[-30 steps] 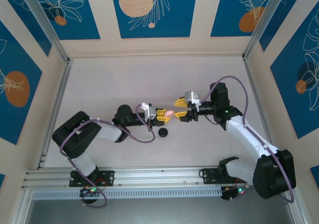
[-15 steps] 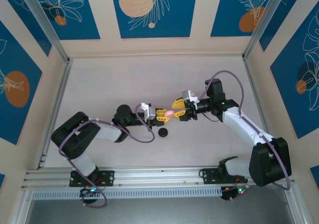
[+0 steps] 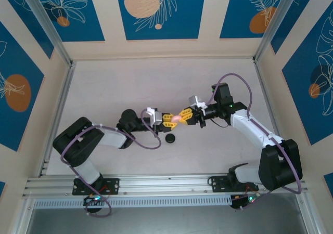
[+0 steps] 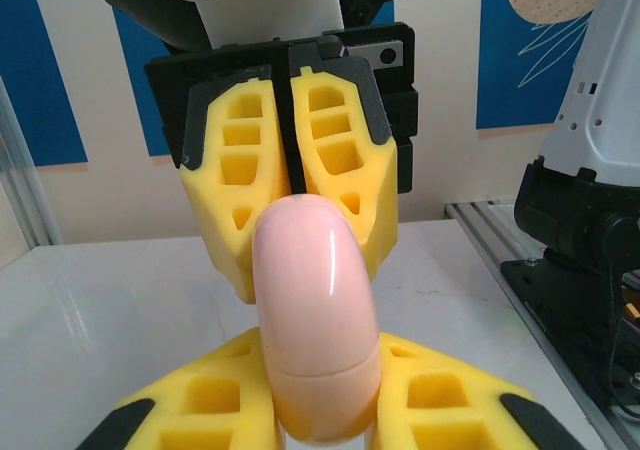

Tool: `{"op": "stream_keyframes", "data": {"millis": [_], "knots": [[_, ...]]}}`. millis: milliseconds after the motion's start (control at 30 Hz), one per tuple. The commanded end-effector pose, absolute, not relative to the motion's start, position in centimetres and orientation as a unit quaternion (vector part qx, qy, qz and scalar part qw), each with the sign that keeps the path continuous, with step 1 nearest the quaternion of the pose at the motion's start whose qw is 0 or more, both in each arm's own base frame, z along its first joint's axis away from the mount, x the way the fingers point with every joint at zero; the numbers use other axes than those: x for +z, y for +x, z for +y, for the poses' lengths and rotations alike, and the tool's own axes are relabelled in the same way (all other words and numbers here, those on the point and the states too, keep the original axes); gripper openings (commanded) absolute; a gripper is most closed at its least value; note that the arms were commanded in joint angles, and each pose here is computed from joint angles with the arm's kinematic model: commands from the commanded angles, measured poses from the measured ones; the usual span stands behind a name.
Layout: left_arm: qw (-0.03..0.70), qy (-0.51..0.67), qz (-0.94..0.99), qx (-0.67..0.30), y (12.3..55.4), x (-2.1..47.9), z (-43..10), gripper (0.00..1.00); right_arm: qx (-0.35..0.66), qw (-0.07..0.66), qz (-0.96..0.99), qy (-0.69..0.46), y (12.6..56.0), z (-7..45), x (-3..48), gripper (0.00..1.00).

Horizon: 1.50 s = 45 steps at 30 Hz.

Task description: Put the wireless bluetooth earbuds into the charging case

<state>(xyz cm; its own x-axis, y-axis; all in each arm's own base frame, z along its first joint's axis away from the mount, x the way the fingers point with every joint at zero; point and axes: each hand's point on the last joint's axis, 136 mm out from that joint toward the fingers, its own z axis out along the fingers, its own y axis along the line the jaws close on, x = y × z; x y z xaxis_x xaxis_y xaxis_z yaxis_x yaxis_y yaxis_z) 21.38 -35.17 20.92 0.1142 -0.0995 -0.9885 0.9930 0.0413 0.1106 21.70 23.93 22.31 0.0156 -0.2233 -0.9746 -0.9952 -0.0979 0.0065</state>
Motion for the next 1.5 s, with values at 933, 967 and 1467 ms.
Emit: {"op": "stream_keyframes", "data": {"millis": [933, 967, 1467], "knots": [[0.629, 0.354, 0.636, -0.273, 30.6, 12.7, -31.2, 0.74, 0.281, 0.146, 0.925, -0.212, 33.3, 12.4, 10.6, 0.05], [0.626, 0.354, 0.639, -0.272, 30.7, 12.4, -31.3, 0.74, 0.274, 0.135, 0.931, -0.198, 33.6, 11.7, 10.1, 0.05], [0.592, 0.359, 0.673, -0.260, 31.4, 10.6, -31.6, 0.72, 0.258, 0.074, 0.955, -0.129, 34.3, 6.9, 6.2, 0.06]]}}
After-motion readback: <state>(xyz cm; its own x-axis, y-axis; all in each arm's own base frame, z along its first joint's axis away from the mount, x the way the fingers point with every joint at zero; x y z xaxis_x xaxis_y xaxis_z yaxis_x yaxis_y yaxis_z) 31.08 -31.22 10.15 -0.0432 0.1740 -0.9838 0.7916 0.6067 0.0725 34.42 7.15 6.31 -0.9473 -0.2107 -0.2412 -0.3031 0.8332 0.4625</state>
